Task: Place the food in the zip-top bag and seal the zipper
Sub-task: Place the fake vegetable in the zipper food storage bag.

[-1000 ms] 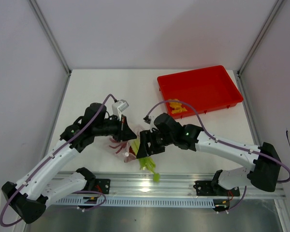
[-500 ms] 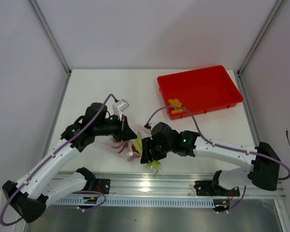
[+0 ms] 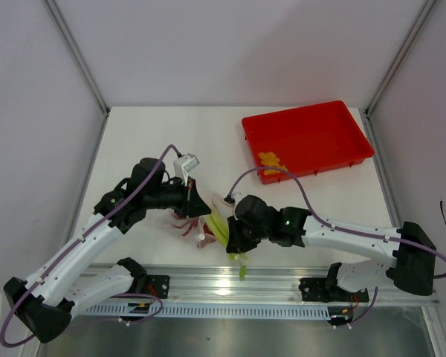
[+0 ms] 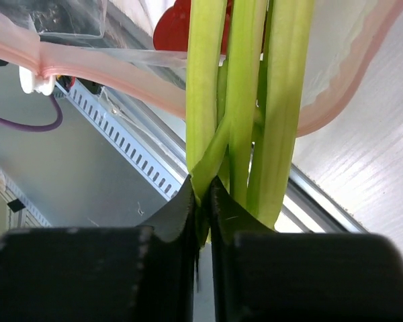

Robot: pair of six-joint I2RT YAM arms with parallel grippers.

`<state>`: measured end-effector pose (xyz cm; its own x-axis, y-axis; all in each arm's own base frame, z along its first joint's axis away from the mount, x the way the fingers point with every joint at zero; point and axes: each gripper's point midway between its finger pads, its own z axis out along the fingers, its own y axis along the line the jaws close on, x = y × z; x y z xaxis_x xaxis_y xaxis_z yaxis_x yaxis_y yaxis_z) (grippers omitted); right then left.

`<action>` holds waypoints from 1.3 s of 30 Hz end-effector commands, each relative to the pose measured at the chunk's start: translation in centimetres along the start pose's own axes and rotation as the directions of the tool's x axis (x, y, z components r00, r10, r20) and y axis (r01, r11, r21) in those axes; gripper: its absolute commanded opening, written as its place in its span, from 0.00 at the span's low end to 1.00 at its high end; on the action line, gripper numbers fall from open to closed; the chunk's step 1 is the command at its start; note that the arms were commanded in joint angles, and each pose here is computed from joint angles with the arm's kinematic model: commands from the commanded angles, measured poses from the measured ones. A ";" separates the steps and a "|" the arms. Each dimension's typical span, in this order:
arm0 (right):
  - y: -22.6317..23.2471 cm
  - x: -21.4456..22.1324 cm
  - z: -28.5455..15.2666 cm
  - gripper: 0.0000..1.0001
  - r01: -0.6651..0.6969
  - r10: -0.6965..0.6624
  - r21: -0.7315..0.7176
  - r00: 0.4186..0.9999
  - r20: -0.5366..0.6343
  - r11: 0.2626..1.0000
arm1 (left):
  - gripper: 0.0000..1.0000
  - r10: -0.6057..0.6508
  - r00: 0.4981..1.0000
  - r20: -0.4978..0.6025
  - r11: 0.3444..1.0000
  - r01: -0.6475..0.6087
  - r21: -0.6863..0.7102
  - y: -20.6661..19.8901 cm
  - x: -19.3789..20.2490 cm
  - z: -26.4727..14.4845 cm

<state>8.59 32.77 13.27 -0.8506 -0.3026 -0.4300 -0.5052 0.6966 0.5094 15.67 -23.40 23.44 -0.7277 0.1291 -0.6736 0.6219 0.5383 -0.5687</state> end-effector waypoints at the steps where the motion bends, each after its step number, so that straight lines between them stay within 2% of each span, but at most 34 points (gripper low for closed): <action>1: 0.3 -1.7 -0.3 0.06 0.010 -0.008 -0.027 0.997 0.079 1.000 | 0.01 0.041 0.999 0.033 0.997 -0.043 0.064 -1.6 -1.2 -0.4; 2: 0.3 -2.1 -0.3 0.01 0.009 -0.006 -0.032 0.996 0.093 0.999 | 0.01 0.039 0.999 0.028 0.997 -0.040 0.068 -1.7 -1.0 -0.4; 3: 0.1 -3.1 -0.2 0.00 -0.002 0.006 -0.038 0.992 0.126 0.999 | 0.00 0.037 0.999 0.025 0.996 -0.039 0.077 -1.8 -0.9 -0.4; 7: -0.3 -6.9 -0.2 0.00 -0.022 0.028 -0.032 0.971 0.237 0.999 | 0.01 0.031 0.999 0.022 0.995 -0.033 0.090 -2.1 -0.5 -0.5; 10: 0.1 -9.2 0.6 0.00 -0.030 0.042 -0.047 0.961 0.272 0.998 | 0.01 0.029 0.999 0.024 0.994 -0.031 0.106 -2.6 -0.4 -0.7; 14: 2.6 -12.4 1.6 0.00 -0.015 0.051 -0.112 0.945 0.323 0.994 | 0.00 0.041 0.999 0.010 0.989 -0.042 0.144 -3.9 0.2 -0.4; 17: 3.7 -12.9 3.4 0.00 -0.005 0.047 -0.147 0.958 0.283 0.989 | 0.01 0.047 0.999 -0.003 0.986 -0.046 0.159 -4.5 0.7 0.0; 22: 4.4 -14.1 3.2 0.00 -0.010 0.067 -0.158 0.932 0.356 0.987 | 0.01 0.041 0.999 -0.001 0.988 -0.040 0.152 -4.6 1.0 0.0; 25: 3.1 -13.7 1.6 0.00 -0.033 0.095 -0.155 0.906 0.412 0.987 | 0.01 0.046 0.999 0.011 0.991 -0.047 0.127 -4.3 0.9 -0.3; 27: 4.2 -14.2 -1.2 0.00 -0.001 0.107 -0.220 0.876 0.471 0.976 | 0.01 0.055 0.998 0.017 0.992 -0.057 0.111 -4.0 0.8 -0.4; 30: 4.7 -12.8 -3.1 0.00 0.012 0.109 -0.263 0.892 0.439 0.965 | 0.01 0.061 0.998 0.020 0.998 -0.062 0.026 -2.4 0.7 -0.2; 32: 4.6 -11.6 -3.8 0.00 -0.003 0.096 -0.241 0.922 0.374 0.971 | 0.00 0.062 0.998 0.023 0.998 -0.061 -0.022 -1.5 0.5 0.1; 39: 6.6 -7.4 -7.4 0.00 0.061 -0.013 -0.346 0.990 0.138 0.936 | 0.01 0.066 0.997 0.032 0.997 -0.065 -0.036 -0.9 -0.3 1.4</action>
<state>13.71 35.55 22.50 -0.8170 -0.0982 -0.5682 -0.5283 0.5225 0.6693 14.36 -24.31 22.29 -0.7210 0.1645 -0.6731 0.6285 0.5642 -0.5354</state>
